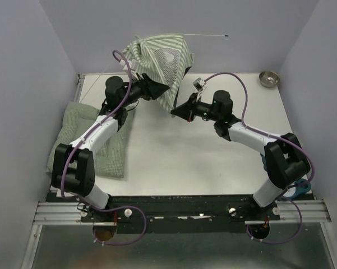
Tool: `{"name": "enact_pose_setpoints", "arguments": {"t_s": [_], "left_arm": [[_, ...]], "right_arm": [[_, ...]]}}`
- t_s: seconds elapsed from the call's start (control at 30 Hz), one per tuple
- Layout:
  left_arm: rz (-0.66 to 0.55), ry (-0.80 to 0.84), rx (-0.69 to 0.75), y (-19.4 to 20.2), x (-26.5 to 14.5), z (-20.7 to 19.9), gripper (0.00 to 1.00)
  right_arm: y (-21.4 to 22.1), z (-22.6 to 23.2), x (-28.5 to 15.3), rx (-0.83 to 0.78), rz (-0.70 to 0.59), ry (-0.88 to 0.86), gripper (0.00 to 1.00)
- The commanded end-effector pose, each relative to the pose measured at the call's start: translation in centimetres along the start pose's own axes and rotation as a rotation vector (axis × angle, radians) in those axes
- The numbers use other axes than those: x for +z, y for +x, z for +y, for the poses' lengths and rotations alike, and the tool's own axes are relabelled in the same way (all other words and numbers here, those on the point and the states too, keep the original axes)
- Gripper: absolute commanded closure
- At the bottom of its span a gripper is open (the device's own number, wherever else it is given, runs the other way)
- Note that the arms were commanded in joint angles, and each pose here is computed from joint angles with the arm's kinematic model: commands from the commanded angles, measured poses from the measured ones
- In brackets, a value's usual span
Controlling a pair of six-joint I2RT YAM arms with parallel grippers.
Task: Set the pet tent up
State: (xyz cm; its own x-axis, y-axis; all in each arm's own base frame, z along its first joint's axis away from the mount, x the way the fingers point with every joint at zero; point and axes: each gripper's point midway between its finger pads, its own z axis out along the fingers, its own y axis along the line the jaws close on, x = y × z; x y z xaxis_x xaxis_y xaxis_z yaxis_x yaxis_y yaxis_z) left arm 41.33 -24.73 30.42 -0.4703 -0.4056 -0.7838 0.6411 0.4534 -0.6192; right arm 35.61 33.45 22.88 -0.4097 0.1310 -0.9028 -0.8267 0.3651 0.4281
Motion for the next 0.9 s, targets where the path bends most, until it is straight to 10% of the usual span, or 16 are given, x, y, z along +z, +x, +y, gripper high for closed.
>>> {"name": "enact_pose_setpoints", "arguments": {"t_s": [0.0,0.5,0.6,0.87], "left_arm": [[-0.102,-0.02,0.001,-2.9,-0.1,0.1,0.38],[-0.052,0.084,-0.099,0.7,1.5,-2.7,0.73],[-0.04,0.064,-0.088,0.9,1.8,-2.2,1.0],[0.072,0.013,-0.027,3.8,1.5,-0.7,1.0]], "right_arm": [[0.7,1.4,-0.5,0.005,0.021,-0.056,0.99],[0.0,1.5,-0.1,-0.004,0.021,-0.066,0.99],[-0.1,1.7,-0.2,-0.011,0.025,-0.073,0.99],[-1.9,2.2,0.6,-0.004,0.021,-0.091,0.85]]}}
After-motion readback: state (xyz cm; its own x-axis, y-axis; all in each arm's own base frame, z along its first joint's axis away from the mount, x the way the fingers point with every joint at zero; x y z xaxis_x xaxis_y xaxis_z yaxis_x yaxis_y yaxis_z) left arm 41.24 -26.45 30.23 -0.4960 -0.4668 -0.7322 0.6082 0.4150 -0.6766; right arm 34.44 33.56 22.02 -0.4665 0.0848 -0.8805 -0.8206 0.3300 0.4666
